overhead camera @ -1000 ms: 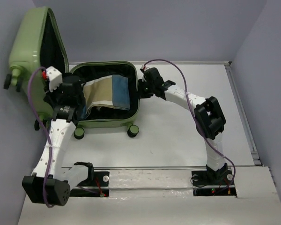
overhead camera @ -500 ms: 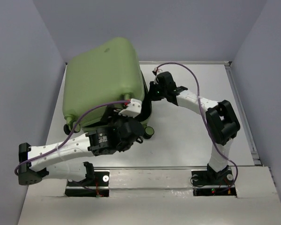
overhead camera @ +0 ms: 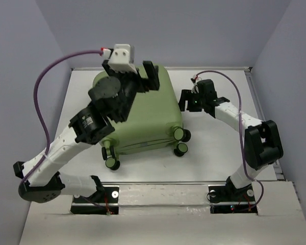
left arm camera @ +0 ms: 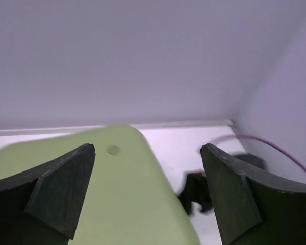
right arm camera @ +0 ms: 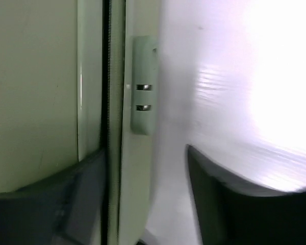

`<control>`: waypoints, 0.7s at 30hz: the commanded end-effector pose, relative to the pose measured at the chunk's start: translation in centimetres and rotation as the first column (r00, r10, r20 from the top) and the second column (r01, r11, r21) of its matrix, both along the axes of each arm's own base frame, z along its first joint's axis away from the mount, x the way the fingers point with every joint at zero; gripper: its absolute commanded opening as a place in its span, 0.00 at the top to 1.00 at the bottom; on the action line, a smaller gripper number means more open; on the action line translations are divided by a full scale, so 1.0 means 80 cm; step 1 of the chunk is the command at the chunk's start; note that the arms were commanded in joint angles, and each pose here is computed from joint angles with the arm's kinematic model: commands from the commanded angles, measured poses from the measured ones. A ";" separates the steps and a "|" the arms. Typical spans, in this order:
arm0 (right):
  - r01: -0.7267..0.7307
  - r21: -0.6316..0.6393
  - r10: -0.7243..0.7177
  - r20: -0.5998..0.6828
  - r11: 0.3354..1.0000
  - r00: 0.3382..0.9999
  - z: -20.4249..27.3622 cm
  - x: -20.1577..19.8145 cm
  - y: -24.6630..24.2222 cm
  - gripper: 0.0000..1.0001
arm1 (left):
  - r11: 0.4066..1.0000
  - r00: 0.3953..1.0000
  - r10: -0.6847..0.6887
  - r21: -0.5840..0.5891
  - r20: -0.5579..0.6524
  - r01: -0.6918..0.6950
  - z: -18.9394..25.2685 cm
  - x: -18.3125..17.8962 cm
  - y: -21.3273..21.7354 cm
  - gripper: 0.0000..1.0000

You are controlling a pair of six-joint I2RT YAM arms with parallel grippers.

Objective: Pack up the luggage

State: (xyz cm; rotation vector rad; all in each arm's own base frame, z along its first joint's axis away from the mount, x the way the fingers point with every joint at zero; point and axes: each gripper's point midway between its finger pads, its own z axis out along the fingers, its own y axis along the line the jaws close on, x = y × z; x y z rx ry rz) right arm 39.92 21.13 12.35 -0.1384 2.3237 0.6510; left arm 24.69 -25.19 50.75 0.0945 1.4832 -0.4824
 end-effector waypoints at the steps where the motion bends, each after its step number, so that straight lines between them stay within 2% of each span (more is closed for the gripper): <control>1: 0.022 0.014 -0.024 0.171 1.000 0.985 0.106 0.018 -0.015 0.12 | 0.991 0.992 0.127 -0.029 -0.026 -0.127 -0.001 0.104 0.058 0.01; 2: 0.012 0.037 -0.020 0.219 0.999 0.975 0.139 0.015 -0.014 0.10 | 0.984 0.985 0.170 -0.046 -0.027 -0.172 0.005 0.125 0.077 0.01; 3: 0.004 0.047 -0.015 0.240 0.999 0.971 0.155 0.010 -0.014 0.08 | 0.981 0.980 0.188 -0.030 -0.064 -0.190 -0.015 0.159 0.083 0.01; 4: -0.001 0.050 -0.012 0.253 0.999 0.968 0.165 0.004 -0.015 0.08 | 0.982 0.980 0.183 -0.038 -0.084 -0.187 -0.021 0.195 0.118 0.01; 6: -0.018 0.065 -0.002 0.293 0.998 0.956 0.191 -0.016 -0.020 0.19 | 0.990 0.978 0.107 -0.066 -0.177 -0.121 -0.055 0.254 0.119 0.01; 7: -0.038 0.067 0.016 0.302 0.997 0.953 0.198 -0.029 -0.015 0.29 | 0.989 0.970 0.124 -0.060 -0.208 -0.139 -0.069 0.278 0.132 0.01; 8: -0.064 0.077 0.036 0.321 0.995 0.946 0.208 -0.051 -0.012 0.71 | 0.982 0.944 0.171 -0.030 -0.283 -0.187 -0.103 0.324 0.157 0.01; 9: -0.093 0.082 0.061 0.327 0.992 0.943 0.211 -0.067 -0.003 0.87 | 0.979 0.929 0.191 -0.009 -0.316 -0.205 -0.121 0.346 0.167 0.01; 10: -0.176 0.083 0.139 0.330 0.981 0.934 0.211 -0.099 0.028 0.93 | 0.984 0.948 0.162 -0.028 -0.273 -0.176 -0.088 0.357 0.167 0.01; 11: -0.227 0.080 0.189 0.334 0.971 0.923 0.213 -0.122 0.044 0.93 | 0.984 0.943 0.167 -0.014 -0.289 -0.178 -0.099 0.376 0.173 0.01; 12: -0.264 0.068 0.226 0.341 0.962 0.913 0.214 -0.149 0.055 0.93 | 0.984 0.909 0.173 0.022 -0.380 -0.178 -0.159 0.413 0.183 0.01; 13: -0.305 0.061 0.267 0.344 0.950 0.900 0.214 -0.171 0.069 0.93 | 0.986 0.930 0.158 -0.002 -0.333 -0.168 -0.133 0.421 0.188 0.01; 14: -0.393 0.050 0.354 0.344 0.918 0.870 0.212 -0.211 0.097 0.93 | 0.985 0.913 0.159 -0.004 -0.375 -0.174 -0.170 0.447 0.204 0.01; 16: -0.473 0.037 0.439 0.314 0.880 0.842 0.201 -0.252 0.112 0.93 | 0.988 0.918 0.114 -0.053 -0.380 -0.144 -0.181 0.462 0.211 0.01; 17: -0.506 0.035 0.475 0.294 0.862 0.829 0.197 -0.269 0.120 0.93 | 0.986 0.904 0.122 -0.051 -0.410 -0.156 -0.206 0.471 0.221 0.01; 18: -0.554 0.020 0.528 0.276 0.832 0.803 0.190 -0.294 0.132 0.93 | 0.985 0.914 0.130 -0.055 -0.385 -0.163 -0.208 0.480 0.227 0.01; 20: -0.589 -0.014 0.579 0.203 0.808 0.790 0.163 -0.311 0.143 0.93 | 0.991 0.910 0.118 -0.016 -0.398 -0.135 -0.240 0.490 0.228 0.01; 21: -0.599 -0.035 0.595 0.176 0.800 0.784 0.151 -0.317 0.148 0.93 | 0.993 0.889 0.107 0.001 -0.445 -0.119 -0.275 0.497 0.225 0.01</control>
